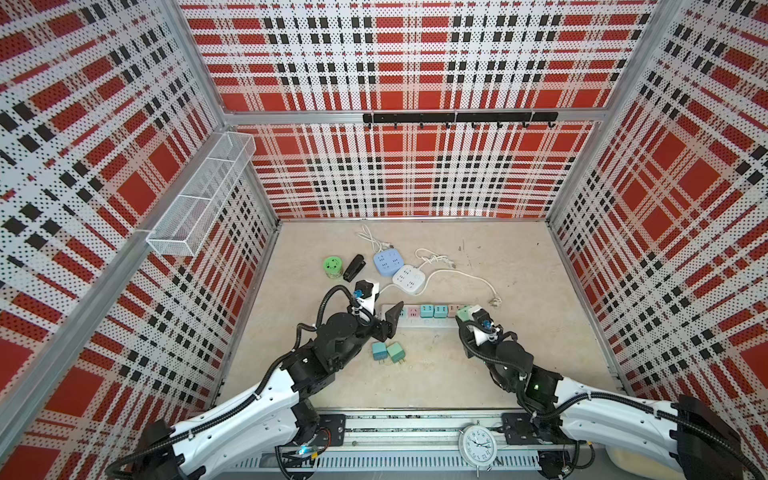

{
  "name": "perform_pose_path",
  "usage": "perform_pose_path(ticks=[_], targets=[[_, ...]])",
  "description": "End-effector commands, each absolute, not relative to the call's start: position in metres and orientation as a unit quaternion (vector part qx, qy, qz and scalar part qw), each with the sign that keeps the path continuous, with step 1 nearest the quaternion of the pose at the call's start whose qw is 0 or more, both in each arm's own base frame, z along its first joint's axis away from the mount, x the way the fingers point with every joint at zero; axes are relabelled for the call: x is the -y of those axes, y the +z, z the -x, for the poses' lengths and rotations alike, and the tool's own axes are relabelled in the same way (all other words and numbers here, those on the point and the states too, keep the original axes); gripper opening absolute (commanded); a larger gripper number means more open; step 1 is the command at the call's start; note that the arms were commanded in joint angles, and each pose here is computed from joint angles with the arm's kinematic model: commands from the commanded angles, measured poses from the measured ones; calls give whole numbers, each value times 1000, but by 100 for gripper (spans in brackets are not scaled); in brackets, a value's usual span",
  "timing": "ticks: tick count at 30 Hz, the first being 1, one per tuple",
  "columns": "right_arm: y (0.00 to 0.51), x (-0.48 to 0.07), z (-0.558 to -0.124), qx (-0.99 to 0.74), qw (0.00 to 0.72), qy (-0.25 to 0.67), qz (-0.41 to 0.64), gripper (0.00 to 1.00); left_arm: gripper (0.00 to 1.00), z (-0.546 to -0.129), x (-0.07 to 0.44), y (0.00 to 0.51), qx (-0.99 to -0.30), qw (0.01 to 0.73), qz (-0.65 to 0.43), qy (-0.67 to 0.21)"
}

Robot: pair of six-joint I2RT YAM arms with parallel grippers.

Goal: Insert the plug
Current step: 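Lift the light green adapter with the right gripper while the left gripper reaches toward it, then grasp the light green adapter with the left gripper beside the right gripper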

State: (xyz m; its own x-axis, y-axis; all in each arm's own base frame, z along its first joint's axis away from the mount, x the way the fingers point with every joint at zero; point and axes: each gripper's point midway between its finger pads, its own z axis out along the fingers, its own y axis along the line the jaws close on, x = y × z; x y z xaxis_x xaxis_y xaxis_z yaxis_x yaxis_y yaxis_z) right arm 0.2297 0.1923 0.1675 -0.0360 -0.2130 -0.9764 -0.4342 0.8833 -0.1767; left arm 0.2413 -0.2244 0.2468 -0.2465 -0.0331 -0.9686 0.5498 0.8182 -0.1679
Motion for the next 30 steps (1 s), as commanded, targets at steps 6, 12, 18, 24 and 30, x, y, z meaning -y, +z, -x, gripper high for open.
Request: perform_pose_path(ticks=[6,12,18,24,30], targets=[[186,-204,-195,-591,728,132,321,6,70,-223,284,247,-726,552,-289,-292],[182,-203,-196,-595,725,124,323,4,70,-203,323,234,-710,517,-366,-307],[175,-208,-197,-597,719,121,335,2,70,-191,343,226,-706,490,-395,-326],[174,-216,-193,-586,718,130,353,0,70,-177,356,228,-695,459,-413,-369],[180,-224,-180,-567,716,170,370,0,69,-182,365,219,-709,433,-405,-382]])
